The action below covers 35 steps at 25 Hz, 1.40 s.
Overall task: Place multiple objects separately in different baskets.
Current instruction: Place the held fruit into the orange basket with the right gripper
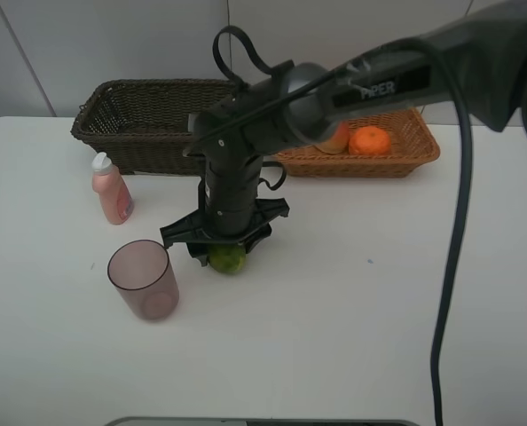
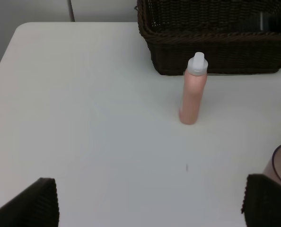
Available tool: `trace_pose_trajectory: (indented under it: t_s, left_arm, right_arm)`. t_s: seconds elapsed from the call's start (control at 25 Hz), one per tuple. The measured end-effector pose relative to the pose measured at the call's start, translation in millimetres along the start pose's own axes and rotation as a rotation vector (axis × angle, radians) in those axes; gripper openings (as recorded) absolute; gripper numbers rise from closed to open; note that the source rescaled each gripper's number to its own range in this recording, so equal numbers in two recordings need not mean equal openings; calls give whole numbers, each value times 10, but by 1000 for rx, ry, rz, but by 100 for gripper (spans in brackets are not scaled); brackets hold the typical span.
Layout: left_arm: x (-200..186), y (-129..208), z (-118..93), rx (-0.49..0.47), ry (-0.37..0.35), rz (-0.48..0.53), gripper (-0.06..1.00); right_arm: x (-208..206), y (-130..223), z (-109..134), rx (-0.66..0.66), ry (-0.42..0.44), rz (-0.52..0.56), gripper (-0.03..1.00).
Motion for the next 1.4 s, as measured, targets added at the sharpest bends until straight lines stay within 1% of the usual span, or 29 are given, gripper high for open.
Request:
trace_pose_trajectory:
  t_s: [0.4,0.56,0.68,0.8,0.92,1.16,1.4]
  left_arm:
    - [0,0,0,0,0,0,100]
    - [0,0,0,0,0,0,100]
    - [0,0,0,0,0,0,100]
    - [0,0,0,0,0,0,100]
    - [0,0,0,0,0,0,100]
    - [0,0,0,0,0,0,100]
    - [0,0,0,0,0,0,100]
  right_arm:
    - [-46,-3,-3,1,0,-1,38]
    - [-320,-105,-39,14,-21,-41,38]
    - [-541,-194,-135,21,-33,-73,38]
    - [-700,-280,-287,23,-34,-93,38]
    - [-814,-378,-496,17,-23,-105,38]
    - [-862,-584,-972,3,28,-95,38]
    - [-1040,-881,-1384,23,84,-186,38]
Point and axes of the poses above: a point on each arm's last joint axis where the gripper is mounted, x pointing out along that axis toward the gripper, z along the wrist's bending axis when the last joint is at zero, y = z × x, the point moved 2 cm from there along x, pointing out along that axis toward the gripper, and after that the axes turned 7 degrees about x, right-handed, at the moved point
